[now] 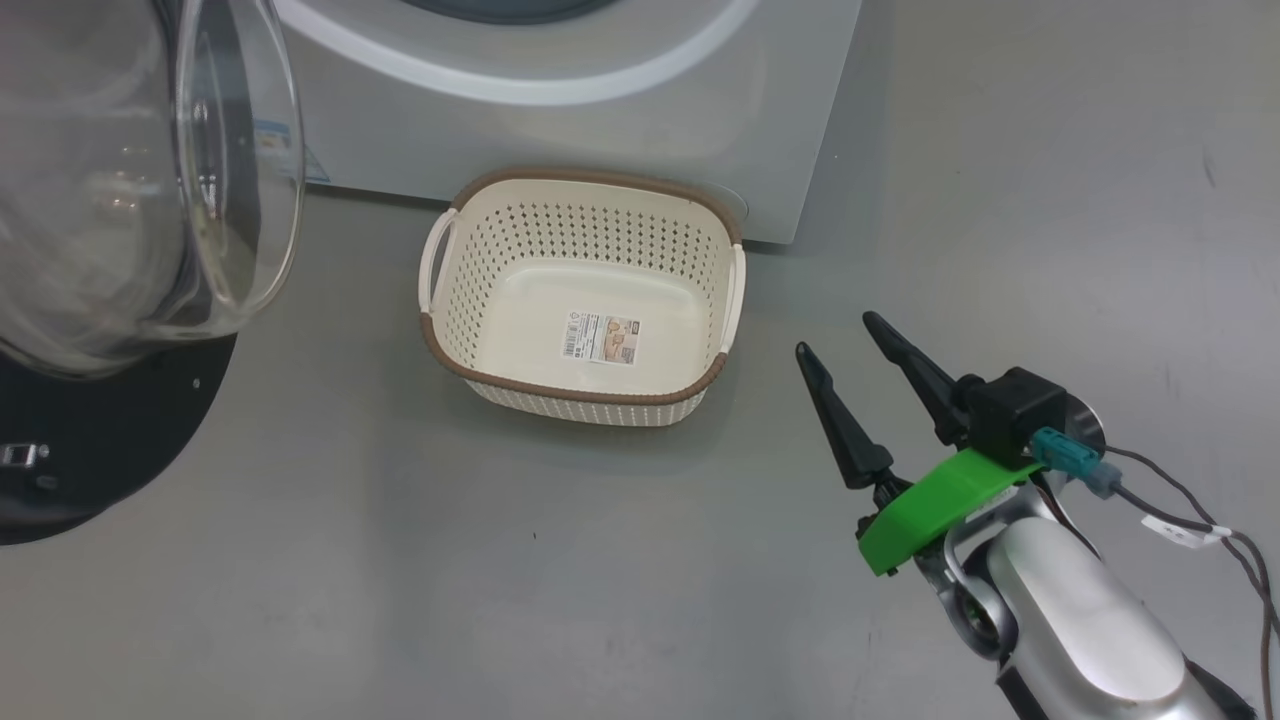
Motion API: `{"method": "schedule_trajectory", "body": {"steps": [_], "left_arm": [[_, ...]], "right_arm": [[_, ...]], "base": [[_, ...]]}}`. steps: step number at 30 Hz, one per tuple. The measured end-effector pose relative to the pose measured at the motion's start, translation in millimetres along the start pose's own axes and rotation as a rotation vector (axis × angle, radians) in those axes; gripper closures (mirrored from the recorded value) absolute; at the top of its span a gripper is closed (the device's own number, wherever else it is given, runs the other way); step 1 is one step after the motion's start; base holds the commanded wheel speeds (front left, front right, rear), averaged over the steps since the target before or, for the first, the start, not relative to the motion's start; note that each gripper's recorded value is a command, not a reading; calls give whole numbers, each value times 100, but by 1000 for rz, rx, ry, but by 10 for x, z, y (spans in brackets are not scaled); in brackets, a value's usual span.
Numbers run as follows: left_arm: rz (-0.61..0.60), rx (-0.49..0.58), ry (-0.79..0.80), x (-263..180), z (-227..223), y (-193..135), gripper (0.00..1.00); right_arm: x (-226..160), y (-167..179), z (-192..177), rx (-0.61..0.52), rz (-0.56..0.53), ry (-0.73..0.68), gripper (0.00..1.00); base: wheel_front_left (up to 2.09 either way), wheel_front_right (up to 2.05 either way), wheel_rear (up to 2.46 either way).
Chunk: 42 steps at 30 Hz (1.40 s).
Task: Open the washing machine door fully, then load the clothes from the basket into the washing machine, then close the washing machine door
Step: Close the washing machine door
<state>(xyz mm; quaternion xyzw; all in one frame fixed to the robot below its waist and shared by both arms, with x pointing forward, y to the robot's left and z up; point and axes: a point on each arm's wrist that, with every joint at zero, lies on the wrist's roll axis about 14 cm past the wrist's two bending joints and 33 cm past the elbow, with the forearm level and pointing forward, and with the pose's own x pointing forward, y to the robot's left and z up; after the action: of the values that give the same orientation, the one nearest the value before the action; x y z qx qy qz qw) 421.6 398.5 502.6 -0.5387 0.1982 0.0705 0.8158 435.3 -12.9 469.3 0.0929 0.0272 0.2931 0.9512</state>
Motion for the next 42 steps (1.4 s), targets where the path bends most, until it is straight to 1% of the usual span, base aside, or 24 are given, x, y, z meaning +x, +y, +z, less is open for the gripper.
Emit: {"method": "schedule_trajectory", "body": {"steps": [7, 15, 17, 18, 21, 26, 33, 42], "left_arm": [[-61, 42, 105, 1, -310, -139, 100], [-124, 68, 181, 30, -606, -282, 100], [-146, 58, 198, 42, -686, -320, 100], [-171, 61, 229, 67, -831, -376, 100], [-193, 60, 255, 88, -966, -423, 100], [-251, 36, 281, 115, -1115, -552, 100], [-309, 35, 327, 208, -1362, -736, 100], [-373, 5, 370, 369, -1687, -949, 100]], "right_arm": [[-10, 45, 52, 9, -1, -14, 0], [-58, 17, 136, 5, -19, -33, 0], [-77, 6, 160, 3, -27, -38, 0], [-110, -11, 188, 2, -38, -45, 0], [-145, -23, 206, 5, -50, -50, 0], [-199, -48, 227, 15, -70, -57, 0], [-263, -116, 279, 10, -98, -69, 0], [-369, -242, 331, 8, -149, -83, 0]], "base": [[0, 0, 0], [0, 0, 0], [0, 0, 0], [0, 0, 0], [0, 0, 0], [0, 0, 0], [0, 0, 0], [0, 0, 0]]}}
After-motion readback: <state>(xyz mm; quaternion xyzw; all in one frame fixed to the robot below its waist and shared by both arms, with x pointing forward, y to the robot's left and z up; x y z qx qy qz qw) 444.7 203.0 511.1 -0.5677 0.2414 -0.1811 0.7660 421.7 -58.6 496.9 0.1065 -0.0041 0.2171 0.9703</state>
